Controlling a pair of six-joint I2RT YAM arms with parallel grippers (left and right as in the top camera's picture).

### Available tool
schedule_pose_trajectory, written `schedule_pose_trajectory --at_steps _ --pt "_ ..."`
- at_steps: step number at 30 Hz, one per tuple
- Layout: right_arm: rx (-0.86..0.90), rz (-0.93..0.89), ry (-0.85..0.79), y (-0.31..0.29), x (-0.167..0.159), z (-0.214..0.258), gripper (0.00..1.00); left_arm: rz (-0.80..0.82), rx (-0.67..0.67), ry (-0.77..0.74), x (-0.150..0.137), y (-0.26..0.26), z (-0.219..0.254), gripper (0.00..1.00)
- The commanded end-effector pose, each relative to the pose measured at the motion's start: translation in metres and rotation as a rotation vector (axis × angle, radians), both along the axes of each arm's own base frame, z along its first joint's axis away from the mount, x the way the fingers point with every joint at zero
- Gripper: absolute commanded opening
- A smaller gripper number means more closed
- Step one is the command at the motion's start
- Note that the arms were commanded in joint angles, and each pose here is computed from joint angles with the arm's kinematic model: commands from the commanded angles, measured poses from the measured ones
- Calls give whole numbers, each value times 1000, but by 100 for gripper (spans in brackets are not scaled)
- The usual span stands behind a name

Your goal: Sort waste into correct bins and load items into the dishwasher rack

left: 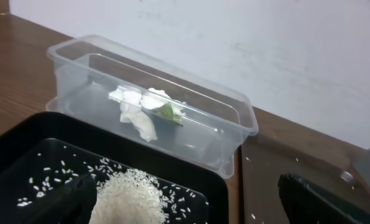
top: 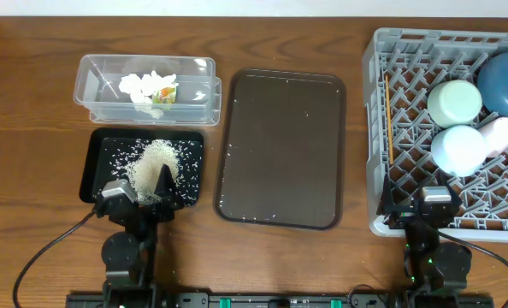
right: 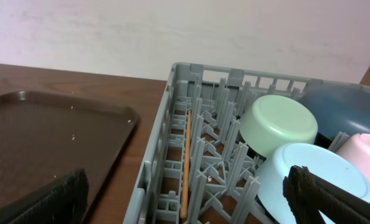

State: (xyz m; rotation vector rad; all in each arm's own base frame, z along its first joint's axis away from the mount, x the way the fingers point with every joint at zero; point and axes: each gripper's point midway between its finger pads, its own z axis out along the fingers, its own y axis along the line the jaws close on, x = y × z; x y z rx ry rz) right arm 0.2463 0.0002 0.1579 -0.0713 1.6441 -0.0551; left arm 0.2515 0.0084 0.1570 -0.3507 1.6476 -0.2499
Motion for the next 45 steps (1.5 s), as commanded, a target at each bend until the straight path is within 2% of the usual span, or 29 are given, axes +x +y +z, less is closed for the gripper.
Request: schedule_pose_trajectory --at_steps 1,6,9,15,45 --pt "-11 -14 0 -3 0 -1 99 -20 19 -29 -1 -3 0 95" --pt "-11 -14 0 -3 0 -1 99 -21 65 -21 -6 -3 -3 95" --pt "-11 -14 0 -3 0 -1 99 -16 113 57 -8 -1 -22 95" --pt "-11 -14 0 -3 0 -1 99 -19 177 56 -8 0 -20 95" --pt "-11 -14 0 -3 0 -1 99 -19 177 57 -8 0 -21 95"
